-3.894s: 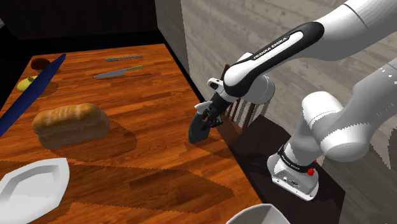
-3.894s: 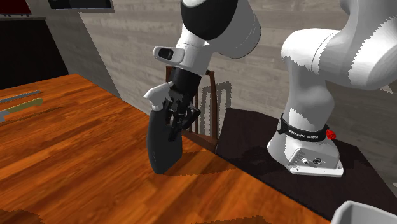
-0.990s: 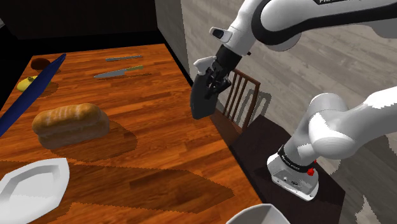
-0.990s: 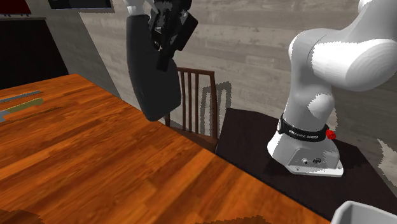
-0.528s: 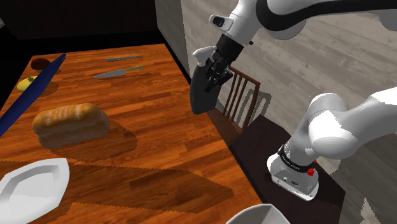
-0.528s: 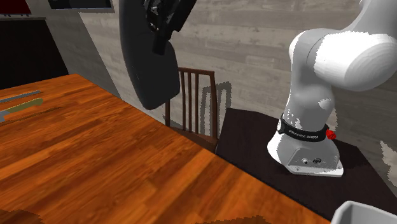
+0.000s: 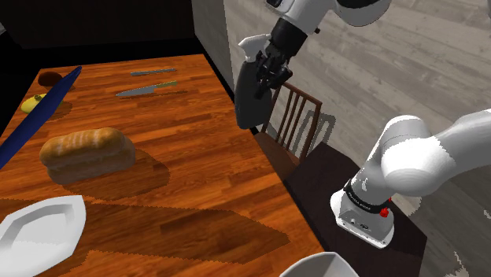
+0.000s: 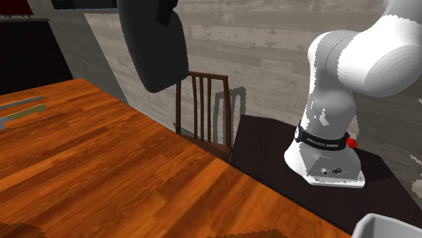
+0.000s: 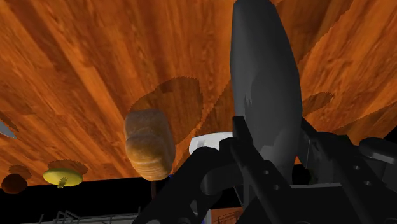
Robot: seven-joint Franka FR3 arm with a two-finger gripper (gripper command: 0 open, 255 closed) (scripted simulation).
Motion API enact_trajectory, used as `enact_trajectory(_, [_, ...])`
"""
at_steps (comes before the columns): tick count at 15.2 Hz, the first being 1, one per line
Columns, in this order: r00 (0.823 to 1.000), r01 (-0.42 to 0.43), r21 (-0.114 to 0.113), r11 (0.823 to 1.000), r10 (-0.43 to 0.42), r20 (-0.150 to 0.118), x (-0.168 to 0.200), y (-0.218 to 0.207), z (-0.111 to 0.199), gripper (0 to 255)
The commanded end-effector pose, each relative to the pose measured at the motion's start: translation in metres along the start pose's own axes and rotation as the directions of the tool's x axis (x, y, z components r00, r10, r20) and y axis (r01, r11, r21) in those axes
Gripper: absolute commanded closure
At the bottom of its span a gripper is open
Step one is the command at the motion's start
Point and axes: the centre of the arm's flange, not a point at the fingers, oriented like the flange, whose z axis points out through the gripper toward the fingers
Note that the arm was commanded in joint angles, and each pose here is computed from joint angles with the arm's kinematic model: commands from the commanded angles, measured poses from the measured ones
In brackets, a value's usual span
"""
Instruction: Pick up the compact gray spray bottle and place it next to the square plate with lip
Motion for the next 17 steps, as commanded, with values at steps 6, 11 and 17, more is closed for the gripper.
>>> enact_trajectory(6, [0.999, 0.013, -0.038, 0.999, -0.014, -0.038, 0.024, -0.012, -0.044, 255])
enact_trajectory(11, [0.999, 0.013, -0.038, 0.999, -0.014, -0.038, 0.081, -0.022, -0.012, 255])
enact_trajectory(17, [0.999, 0.013, -0.038, 0.999, -0.014, -0.038, 0.150, -0.034, 0.026, 255])
